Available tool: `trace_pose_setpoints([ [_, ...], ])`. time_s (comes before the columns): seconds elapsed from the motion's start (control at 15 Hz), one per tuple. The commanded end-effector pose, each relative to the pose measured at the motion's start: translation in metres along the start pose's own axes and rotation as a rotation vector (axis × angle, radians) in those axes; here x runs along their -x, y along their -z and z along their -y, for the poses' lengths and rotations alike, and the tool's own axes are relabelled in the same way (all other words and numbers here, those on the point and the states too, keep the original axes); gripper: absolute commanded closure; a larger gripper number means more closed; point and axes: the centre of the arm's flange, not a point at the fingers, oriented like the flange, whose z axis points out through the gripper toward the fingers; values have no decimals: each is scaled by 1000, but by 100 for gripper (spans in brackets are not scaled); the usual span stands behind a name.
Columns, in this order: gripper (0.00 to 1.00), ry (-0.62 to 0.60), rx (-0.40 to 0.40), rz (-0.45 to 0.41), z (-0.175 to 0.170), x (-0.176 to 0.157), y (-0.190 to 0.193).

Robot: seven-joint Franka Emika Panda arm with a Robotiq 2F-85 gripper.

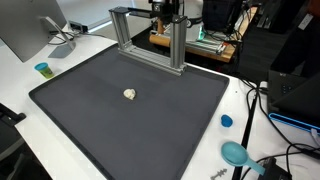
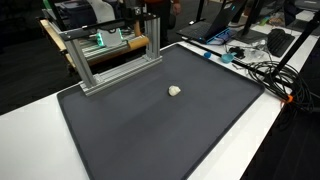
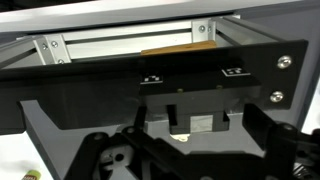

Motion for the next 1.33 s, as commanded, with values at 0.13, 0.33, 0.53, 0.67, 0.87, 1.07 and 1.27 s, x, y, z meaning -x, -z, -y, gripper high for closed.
trace_pose_setpoints([
  [0.13,6,40,-6,17,1,9,-4],
  [0.33,10,38,18,38,3,13,-4],
  [0.53,43,23,31,43,4,16,-3],
  [0.67,58,22,32,41,5,16,-4],
  [0.87,73,22,39,30,11,15,-3],
  [1.07,73,16,40,25,14,13,-3],
  [1.27,73,22,39,37,16,12,-2],
])
